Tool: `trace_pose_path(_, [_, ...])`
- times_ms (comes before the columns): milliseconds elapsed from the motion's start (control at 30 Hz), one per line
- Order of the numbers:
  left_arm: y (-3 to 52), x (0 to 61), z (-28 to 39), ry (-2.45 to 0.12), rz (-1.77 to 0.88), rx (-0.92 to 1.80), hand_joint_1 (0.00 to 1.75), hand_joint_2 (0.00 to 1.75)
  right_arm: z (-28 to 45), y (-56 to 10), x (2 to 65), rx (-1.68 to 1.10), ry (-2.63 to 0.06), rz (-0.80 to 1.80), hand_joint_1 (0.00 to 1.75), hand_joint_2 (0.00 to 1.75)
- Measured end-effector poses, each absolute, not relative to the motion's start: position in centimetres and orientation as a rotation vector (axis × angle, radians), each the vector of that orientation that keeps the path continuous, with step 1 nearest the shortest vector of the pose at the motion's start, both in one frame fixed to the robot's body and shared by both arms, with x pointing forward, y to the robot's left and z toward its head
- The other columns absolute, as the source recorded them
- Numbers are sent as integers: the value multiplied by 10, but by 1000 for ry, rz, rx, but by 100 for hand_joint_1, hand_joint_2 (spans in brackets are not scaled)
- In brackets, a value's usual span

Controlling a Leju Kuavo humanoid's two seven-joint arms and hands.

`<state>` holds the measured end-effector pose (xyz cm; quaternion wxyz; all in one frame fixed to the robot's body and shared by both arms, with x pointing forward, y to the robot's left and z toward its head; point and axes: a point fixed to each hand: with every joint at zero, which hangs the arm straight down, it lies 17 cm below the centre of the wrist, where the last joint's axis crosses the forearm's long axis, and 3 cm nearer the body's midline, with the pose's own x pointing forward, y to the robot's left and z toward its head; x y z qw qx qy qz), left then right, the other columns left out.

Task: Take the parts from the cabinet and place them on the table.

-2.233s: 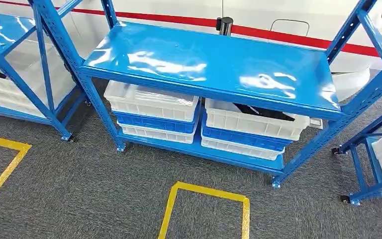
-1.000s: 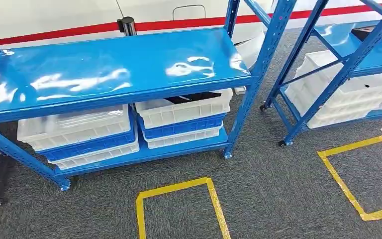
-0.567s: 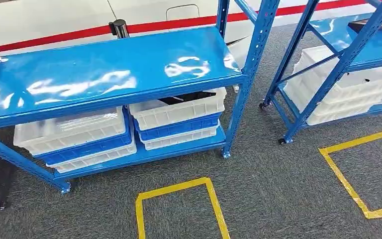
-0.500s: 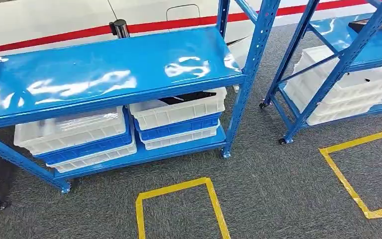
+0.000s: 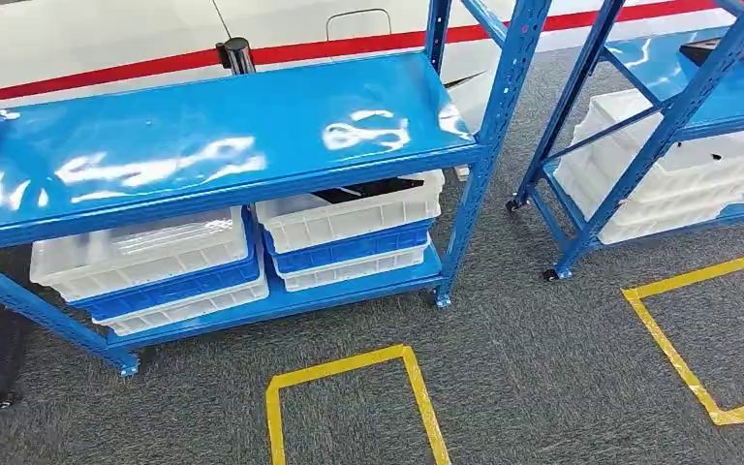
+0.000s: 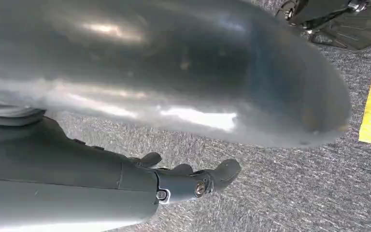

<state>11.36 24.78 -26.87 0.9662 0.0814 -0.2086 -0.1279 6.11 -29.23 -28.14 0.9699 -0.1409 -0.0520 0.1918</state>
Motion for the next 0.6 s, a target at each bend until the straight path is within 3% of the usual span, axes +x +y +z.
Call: trace_pose_path(600, [250,112,-269,-415,-246,169,0,0,-281,-291,60,-286,-99,405,0,0])
